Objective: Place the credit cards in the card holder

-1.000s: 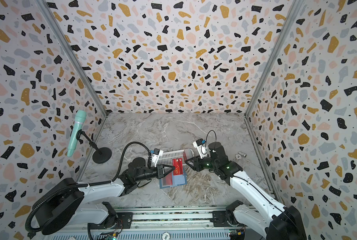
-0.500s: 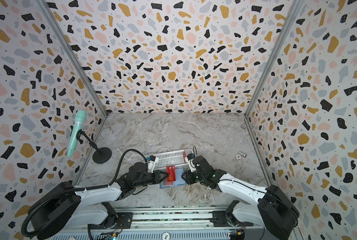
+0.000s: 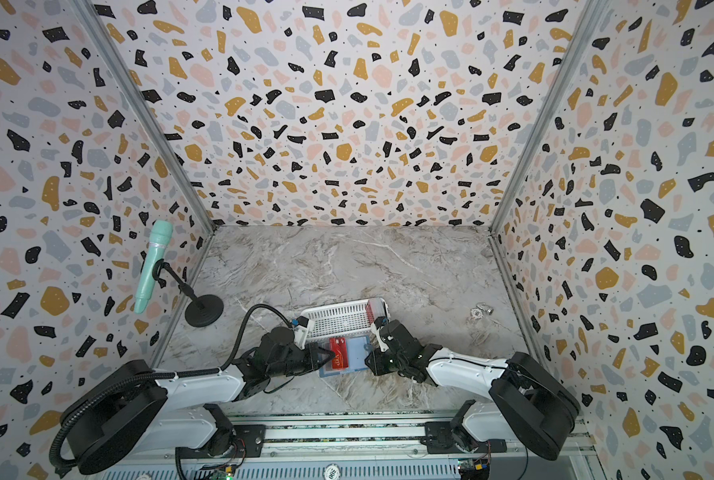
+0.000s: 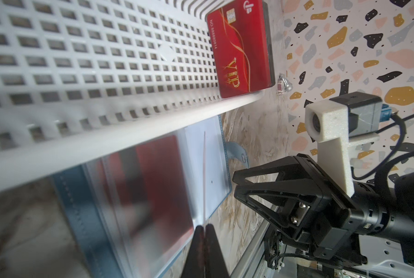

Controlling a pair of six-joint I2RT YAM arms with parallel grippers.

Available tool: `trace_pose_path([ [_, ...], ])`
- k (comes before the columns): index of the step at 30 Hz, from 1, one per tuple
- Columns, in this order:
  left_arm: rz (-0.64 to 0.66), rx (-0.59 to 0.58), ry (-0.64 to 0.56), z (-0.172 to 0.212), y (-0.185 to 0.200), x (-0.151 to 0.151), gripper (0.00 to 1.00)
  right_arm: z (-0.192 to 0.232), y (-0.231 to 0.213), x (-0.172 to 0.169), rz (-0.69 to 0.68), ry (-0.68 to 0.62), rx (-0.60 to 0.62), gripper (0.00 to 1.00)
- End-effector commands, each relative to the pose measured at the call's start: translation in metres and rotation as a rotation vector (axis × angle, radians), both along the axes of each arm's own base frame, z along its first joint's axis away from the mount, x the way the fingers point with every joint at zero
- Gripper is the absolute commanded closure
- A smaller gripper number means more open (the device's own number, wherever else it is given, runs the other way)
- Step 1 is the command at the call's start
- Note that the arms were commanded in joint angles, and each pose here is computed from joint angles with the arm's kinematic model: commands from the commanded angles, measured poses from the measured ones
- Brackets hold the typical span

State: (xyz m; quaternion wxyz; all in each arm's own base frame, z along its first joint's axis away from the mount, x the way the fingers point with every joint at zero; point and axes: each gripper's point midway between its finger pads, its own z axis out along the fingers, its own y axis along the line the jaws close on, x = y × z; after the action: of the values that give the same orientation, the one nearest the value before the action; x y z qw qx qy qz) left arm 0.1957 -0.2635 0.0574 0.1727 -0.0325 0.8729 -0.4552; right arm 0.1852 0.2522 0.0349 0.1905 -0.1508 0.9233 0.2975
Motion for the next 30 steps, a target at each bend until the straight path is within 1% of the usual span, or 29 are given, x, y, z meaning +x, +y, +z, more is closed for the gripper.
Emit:
trace_pose_path([
  [1, 0.023, -0.004, 0.029, -0.005, 0.001, 0.001, 1.00, 0.001, 0.001, 0.003, -0.016, -0.019, 0.004, 0.73],
  [9, 0.040, 0.001, 0.065, -0.011, 0.001, 0.004, 1.00, -0.004, -0.005, 0.004, -0.030, -0.023, -0.025, 0.73],
  [20, 0.034, 0.008, 0.071, -0.014, 0.000, 0.010, 1.00, -0.013, -0.008, 0.001, -0.021, -0.013, -0.070, 0.74],
  [30, 0.022, -0.029, 0.088, -0.015, -0.004, 0.009, 1.00, -0.018, -0.007, -0.002, -0.013, -0.008, -0.100, 0.76],
])
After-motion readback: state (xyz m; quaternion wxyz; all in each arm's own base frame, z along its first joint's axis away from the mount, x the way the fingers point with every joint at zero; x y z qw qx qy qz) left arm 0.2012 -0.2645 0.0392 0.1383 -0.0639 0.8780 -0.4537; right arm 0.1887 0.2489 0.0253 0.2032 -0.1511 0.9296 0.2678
